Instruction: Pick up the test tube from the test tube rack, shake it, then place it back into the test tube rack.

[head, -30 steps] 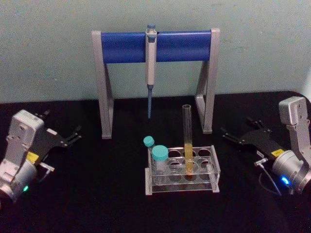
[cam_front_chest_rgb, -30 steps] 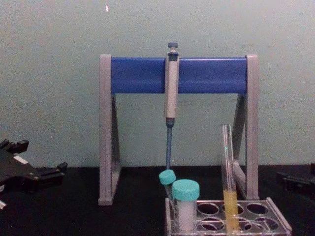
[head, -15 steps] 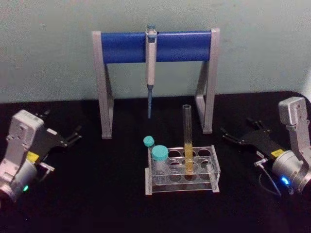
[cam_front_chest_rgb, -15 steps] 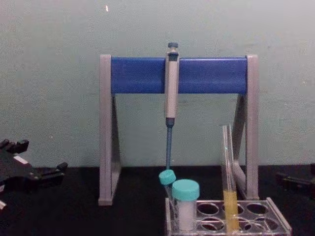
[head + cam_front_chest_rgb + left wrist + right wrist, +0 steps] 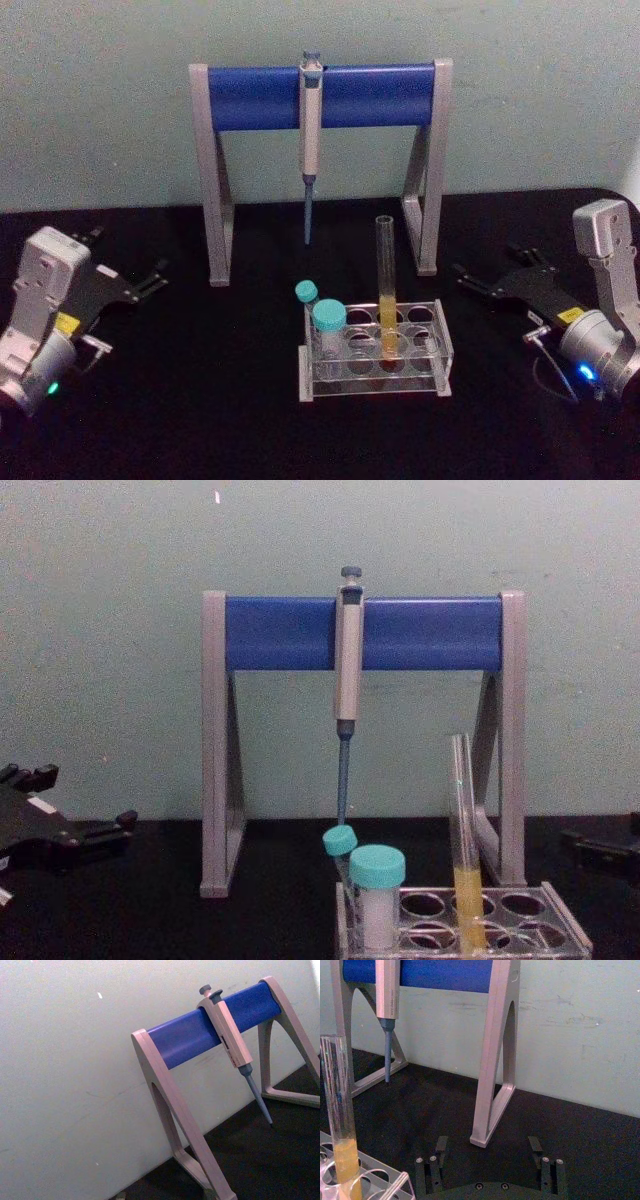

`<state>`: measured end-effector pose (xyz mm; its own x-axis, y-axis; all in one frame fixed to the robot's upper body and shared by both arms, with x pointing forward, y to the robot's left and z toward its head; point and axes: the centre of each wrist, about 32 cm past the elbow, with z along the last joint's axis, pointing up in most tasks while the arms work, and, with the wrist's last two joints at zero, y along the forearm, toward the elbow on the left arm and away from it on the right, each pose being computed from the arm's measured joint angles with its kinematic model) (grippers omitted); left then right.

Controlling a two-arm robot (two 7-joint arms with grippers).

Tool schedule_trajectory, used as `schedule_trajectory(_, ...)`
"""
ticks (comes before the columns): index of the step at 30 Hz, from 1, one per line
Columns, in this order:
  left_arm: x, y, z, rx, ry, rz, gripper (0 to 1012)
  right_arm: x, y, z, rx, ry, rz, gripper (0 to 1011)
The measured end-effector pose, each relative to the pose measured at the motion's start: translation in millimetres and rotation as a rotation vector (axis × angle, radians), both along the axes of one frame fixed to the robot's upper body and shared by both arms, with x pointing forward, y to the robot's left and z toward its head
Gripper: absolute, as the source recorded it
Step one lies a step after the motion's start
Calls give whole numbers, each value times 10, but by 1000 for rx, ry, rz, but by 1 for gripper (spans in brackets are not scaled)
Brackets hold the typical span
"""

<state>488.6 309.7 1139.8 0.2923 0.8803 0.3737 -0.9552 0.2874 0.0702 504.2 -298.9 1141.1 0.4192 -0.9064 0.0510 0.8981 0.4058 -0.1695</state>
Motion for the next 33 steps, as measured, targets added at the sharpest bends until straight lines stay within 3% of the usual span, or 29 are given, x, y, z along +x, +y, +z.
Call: schedule_trajectory(33, 0, 0, 0, 0, 0, 0, 1001, 0, 0, 0, 0, 0, 0, 1000)
